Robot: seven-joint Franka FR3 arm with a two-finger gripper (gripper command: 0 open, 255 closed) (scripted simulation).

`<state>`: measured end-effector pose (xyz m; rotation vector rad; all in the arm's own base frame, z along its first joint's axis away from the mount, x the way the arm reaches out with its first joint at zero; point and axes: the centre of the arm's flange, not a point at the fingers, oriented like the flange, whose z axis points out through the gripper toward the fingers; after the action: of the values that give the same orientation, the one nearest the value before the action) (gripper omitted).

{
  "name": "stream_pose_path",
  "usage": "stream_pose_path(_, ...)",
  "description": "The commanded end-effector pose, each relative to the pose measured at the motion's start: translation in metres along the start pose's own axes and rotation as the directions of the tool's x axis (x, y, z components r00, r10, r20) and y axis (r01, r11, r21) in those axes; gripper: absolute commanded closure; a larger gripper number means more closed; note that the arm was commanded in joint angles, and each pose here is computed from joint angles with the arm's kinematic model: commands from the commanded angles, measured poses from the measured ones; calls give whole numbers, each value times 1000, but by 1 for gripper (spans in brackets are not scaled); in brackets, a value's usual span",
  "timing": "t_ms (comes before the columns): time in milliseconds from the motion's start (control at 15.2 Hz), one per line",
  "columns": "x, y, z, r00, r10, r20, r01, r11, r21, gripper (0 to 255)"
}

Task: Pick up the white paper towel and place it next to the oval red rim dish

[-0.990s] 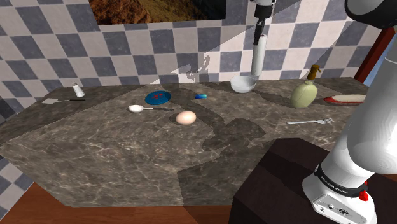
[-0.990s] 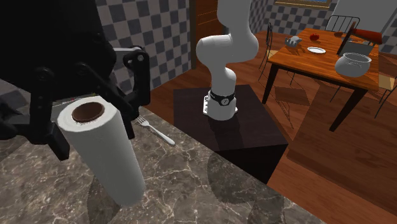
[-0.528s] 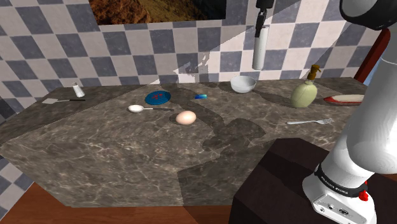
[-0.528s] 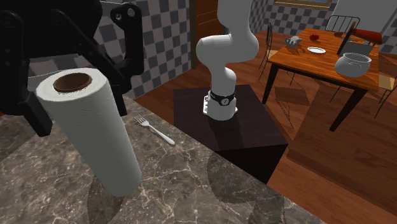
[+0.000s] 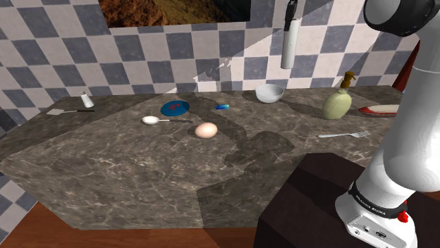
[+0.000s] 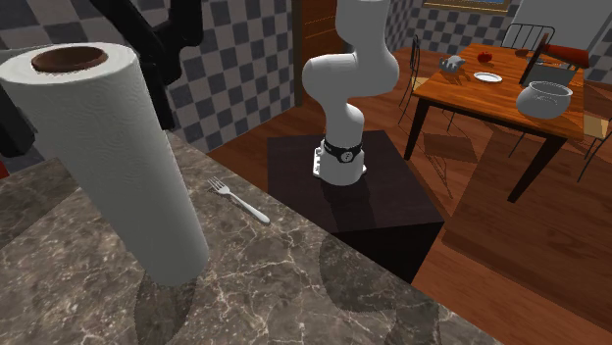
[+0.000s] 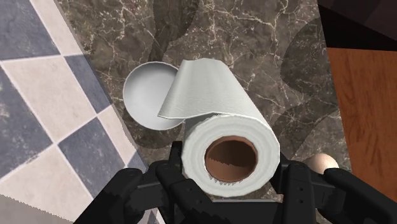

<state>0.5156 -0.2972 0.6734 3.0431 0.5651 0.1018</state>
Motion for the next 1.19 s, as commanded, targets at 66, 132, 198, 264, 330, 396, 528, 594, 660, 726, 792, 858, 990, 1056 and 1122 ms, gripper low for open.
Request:
stream_pose_path(66,0,0,-15,1000,0,0,0,1000,0,255)
stream_pose_path(132,-13,2,-13,1000,0,0,0,1000,0,255)
stream_pose_path(198,-26,3,-11,1000,0,0,0,1000,0,255)
stream_pose_path(264,-39,5,-9,1000,0,0,0,1000,0,255)
stream_pose_path(330,-52,6,-6,1000,0,0,0,1000,0,255)
stream_pose_path(396,-64,8,-4,1000,0,0,0,1000,0,255)
stream_pose_path(528,-90,11,0,1000,0,0,0,1000,0,255)
stream_pose_path(594,-103,12,2,1000,0,0,0,1000,0,255)
stream_pose_path(660,-116,14,4,1000,0,0,0,1000,0,255)
stream_pose_path(726,-129,15,7,1000,0,0,0,1000,0,255)
stream_pose_path(792,-142,17,9,1000,0,0,0,1000,0,255)
stream_pose_path(858,-155,18,11,1000,0,0,0,1000,0,255)
stream_pose_path(990,-181,21,15,1000,0,0,0,1000,0,255)
stream_pose_path(1056,-194,23,17,1000,0,0,0,1000,0,255)
stream_pose_path(1122,-207,24,20,1000,0,0,0,1000,0,255)
